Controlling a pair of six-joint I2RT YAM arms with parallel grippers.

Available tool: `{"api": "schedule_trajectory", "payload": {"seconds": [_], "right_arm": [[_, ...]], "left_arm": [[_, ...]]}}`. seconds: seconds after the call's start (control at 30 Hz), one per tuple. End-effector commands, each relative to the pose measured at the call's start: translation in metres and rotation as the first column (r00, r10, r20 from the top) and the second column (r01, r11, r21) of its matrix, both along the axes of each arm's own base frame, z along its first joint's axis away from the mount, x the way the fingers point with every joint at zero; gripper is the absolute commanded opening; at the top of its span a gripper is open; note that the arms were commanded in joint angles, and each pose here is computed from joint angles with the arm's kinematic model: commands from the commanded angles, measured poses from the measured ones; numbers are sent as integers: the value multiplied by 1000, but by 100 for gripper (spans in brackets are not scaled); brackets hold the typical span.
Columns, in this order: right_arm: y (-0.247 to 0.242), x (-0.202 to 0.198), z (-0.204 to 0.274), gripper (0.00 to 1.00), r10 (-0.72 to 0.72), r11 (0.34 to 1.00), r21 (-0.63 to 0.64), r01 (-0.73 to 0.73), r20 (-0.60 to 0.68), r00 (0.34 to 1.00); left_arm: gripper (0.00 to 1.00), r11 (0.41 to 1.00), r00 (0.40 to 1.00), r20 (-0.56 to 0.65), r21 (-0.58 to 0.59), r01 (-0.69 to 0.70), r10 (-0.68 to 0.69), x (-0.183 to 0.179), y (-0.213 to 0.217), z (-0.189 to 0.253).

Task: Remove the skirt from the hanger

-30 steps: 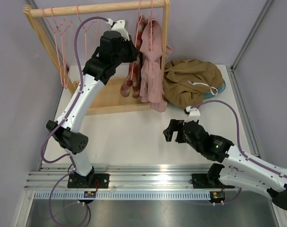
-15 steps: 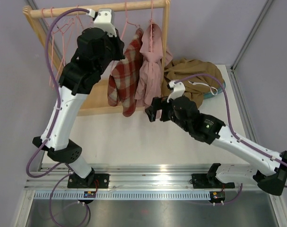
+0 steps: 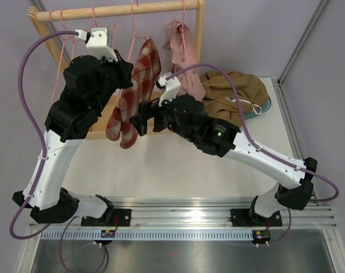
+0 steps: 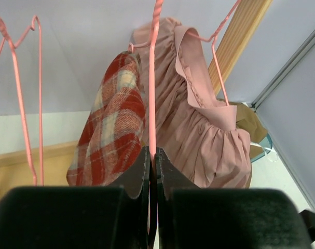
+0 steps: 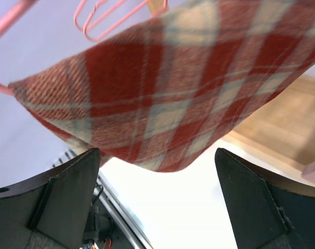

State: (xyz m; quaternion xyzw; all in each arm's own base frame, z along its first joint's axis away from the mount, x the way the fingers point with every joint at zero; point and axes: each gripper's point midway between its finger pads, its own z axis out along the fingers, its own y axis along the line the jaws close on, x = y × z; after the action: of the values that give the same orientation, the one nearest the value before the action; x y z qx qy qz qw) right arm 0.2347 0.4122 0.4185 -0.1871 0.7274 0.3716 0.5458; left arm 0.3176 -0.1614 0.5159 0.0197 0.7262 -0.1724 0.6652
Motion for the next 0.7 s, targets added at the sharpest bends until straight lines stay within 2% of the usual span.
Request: {"api": "schedule_trajectory", "payload": {"seconds": [0.0,0.17,0.33,0.47,0.67], "right_arm": [[21,-10,0,99,36,999,11,-36,1,999],[43,-32,-8,99,79,997,5,-79,0,997],[49,-20,-18,98,17,999,-41,-17,16,1000],[42,-7,-30,96,-59,993,-96,62,34,998],[26,-16,-45,97,-73,991,-111,75,23,997]], "left_arm": [[0,992,990,139,-123,0,18,-6,5,46],[0,992,990,137,-122,3,14,-8,6,44],[0,989,989,146,-147,35,-13,-19,6,48],[0,990,990,144,-137,24,-5,-24,12,47],[0,993,987,161,-118,5,14,-31,22,53]]}}
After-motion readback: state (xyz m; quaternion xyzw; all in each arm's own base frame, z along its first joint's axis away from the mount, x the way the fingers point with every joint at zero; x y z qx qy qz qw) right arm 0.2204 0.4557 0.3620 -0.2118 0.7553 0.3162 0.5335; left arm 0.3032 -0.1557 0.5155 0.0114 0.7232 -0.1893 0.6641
